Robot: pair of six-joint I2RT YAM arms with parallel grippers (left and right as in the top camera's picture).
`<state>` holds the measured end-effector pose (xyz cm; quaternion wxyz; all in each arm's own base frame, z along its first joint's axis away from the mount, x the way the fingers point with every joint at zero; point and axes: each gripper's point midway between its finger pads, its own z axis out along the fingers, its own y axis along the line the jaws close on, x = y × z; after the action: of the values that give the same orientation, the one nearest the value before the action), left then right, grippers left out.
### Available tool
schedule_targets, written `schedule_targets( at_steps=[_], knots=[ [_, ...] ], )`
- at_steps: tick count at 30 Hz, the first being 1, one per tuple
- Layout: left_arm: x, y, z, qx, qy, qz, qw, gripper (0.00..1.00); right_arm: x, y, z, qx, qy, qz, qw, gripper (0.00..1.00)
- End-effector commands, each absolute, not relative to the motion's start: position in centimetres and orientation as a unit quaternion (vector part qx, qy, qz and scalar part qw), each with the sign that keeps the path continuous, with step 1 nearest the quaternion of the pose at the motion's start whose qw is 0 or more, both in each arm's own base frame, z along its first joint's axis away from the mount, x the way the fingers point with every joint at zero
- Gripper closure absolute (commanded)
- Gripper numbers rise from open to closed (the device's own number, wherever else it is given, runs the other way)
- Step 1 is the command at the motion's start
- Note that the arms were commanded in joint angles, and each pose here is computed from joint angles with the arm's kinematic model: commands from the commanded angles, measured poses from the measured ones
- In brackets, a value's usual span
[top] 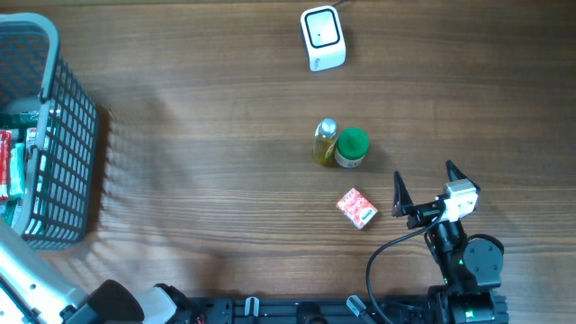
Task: Scan the item barcode
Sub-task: 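Grasp the green 3M gloves pack with red tubes in the basket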
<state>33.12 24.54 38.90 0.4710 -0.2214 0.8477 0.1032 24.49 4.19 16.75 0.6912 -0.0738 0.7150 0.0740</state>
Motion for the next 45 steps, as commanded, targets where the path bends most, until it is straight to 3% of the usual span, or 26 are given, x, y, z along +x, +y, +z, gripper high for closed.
schedule_targets(
  at_steps=[1,4,7,13,19,23,28,31,32,40,45],
  knots=[
    [32.2,29.5,33.6,-0.283,0.864,0.182,0.375,0.18,24.5,4.0,17.0,-0.070,0.712,0.071,0.695,0.00],
    [32.9,33.0,24.7,-0.311,0.894,0.187,0.264,0.14,24.5,4.0,17.0,-0.070,0.712,0.071,0.695,0.00],
    [33.7,34.0,16.1,-0.261,0.938,0.158,0.165,0.14,24.5,4.0,17.0,-0.070,0.712,0.071,0.695,0.00],
    [32.7,35.0,9.0,-0.221,0.962,0.132,0.087,0.04,24.5,4.0,17.0,-0.070,0.712,0.071,0.695,0.00],
    [29.3,36.9,7.2,-0.267,0.956,0.089,0.089,0.00,24.5,4.0,17.0,-0.070,0.712,0.071,0.695,0.00],
    [28.1,36.7,5.4,-0.285,0.952,0.054,0.098,0.05,24.5,4.0,17.0,-0.070,0.712,0.071,0.695,0.00],
    [28.0,36.7,4.4,-0.286,0.951,0.053,0.103,0.22,24.5,4.0,17.0,-0.070,0.712,0.071,0.695,0.00],
    [28.0,36.4,4.7,-0.286,0.951,0.049,0.104,0.40,24.5,4.0,17.0,-0.070,0.712,0.071,0.695,0.00],
    [28.1,36.2,5.0,-0.285,0.951,0.044,0.109,0.42,24.5,4.0,17.0,-0.070,0.712,0.071,0.695,0.00],
    [29.0,33.2,8.5,-0.258,0.959,0.039,0.113,0.46,24.5,4.0,17.0,-0.070,0.712,0.071,0.695,0.00],
    [29.2,32.0,8.6,-0.247,0.963,0.035,0.101,0.43,24.5,4.0,17.0,-0.070,0.712,0.071,0.695,0.00]
  ],
)
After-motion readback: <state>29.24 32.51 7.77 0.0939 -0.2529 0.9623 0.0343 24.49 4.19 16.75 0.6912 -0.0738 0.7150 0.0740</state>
